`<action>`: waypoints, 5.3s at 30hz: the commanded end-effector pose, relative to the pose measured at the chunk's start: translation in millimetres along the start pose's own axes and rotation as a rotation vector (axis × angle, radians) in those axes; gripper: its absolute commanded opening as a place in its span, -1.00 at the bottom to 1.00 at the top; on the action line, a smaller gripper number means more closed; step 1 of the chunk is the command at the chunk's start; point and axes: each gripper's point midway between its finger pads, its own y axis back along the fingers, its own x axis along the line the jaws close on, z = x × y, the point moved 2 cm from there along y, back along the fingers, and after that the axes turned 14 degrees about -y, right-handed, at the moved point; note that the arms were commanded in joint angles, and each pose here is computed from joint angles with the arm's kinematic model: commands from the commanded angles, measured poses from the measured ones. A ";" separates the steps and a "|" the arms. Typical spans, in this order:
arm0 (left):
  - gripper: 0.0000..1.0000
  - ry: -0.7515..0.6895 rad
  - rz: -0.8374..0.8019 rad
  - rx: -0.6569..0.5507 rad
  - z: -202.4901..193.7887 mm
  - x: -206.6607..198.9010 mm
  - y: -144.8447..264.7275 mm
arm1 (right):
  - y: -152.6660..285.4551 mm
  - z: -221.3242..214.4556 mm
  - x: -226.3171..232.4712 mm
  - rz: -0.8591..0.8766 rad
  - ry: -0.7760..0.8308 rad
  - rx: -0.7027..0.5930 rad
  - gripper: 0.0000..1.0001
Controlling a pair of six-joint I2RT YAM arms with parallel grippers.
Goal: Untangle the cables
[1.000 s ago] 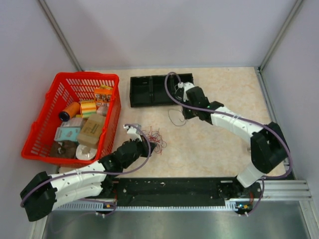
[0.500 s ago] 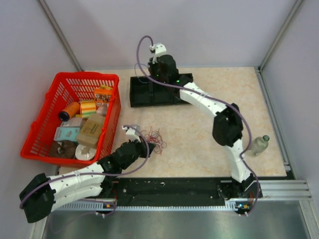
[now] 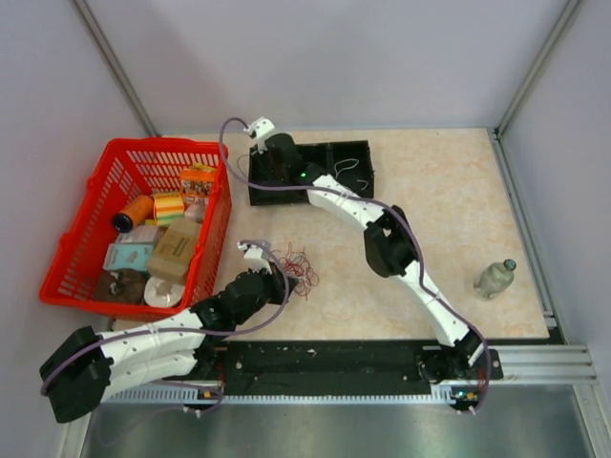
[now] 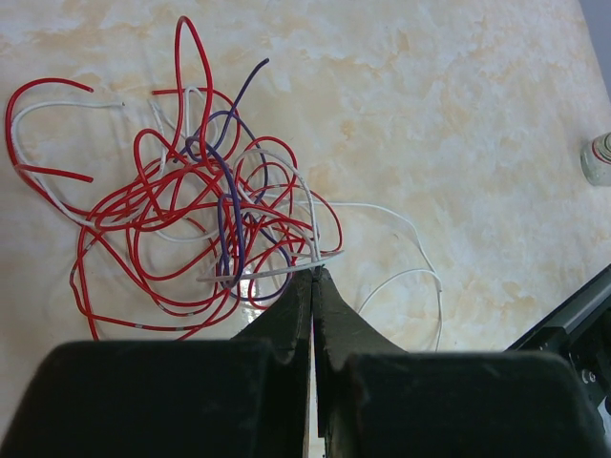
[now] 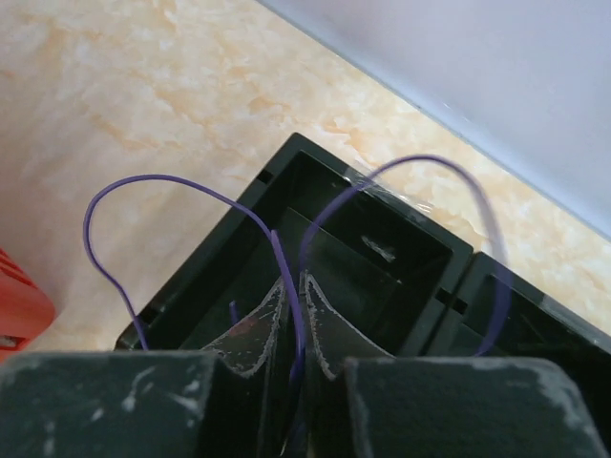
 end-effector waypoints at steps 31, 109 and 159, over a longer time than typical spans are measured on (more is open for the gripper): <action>-1.00 0.006 -0.075 0.009 76.8 -53.7 3.0 | 291.0 -34.3 -30.6 0.231 -0.509 0.236 0.35; 0.11 -0.060 -0.623 0.088 114.9 -149.3 62.3 | 439.0 -23.6 59.1 0.606 -0.770 0.094 -1.00; -1.00 -0.325 -0.056 -0.262 363.7 -112.4 45.0 | 405.6 -127.6 -77.5 -0.070 -0.675 0.185 -1.00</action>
